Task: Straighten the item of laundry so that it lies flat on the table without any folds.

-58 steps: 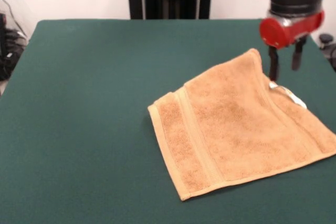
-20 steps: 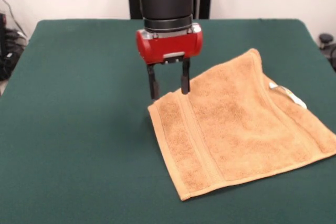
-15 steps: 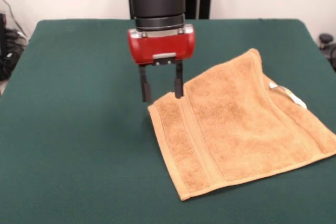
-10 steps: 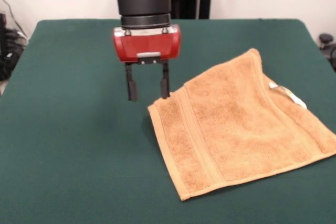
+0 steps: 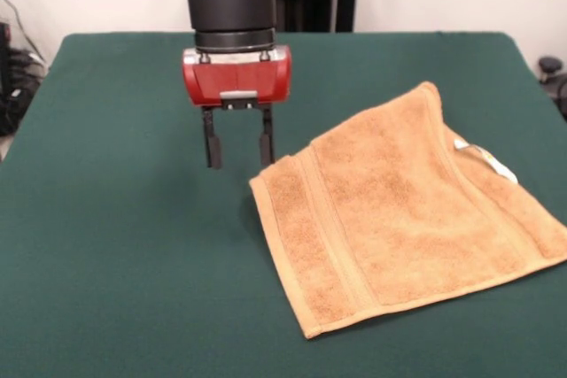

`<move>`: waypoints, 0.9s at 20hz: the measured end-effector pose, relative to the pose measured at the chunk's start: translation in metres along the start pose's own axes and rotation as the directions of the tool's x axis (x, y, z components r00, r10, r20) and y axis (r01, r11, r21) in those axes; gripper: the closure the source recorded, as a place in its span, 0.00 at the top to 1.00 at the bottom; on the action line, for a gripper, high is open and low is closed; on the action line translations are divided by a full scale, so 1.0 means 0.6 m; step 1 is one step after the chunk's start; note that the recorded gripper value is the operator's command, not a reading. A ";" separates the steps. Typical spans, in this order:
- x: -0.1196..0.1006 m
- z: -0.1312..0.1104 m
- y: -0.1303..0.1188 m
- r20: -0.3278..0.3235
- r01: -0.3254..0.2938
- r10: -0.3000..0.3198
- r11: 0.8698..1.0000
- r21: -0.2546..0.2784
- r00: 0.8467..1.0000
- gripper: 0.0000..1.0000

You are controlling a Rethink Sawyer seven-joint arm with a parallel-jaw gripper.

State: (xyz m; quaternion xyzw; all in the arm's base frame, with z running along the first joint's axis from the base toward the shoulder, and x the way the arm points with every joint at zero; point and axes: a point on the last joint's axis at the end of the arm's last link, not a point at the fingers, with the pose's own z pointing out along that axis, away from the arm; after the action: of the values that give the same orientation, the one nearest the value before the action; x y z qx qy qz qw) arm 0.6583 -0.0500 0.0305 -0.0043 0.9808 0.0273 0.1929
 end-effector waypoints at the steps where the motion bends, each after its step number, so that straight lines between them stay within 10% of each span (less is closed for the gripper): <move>1: 0.005 0.005 0.000 0.001 -0.002 0.002 1.000 0.000 1.000 1.00; 18: 0.108 0.102 0.068 -0.009 -0.090 0.089 0.995 -0.037 0.996 1.00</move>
State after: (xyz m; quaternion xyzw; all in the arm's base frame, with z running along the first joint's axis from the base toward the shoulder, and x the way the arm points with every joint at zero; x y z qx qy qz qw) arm 0.6204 -0.0060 -0.0484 0.0359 0.9800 0.0542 0.1879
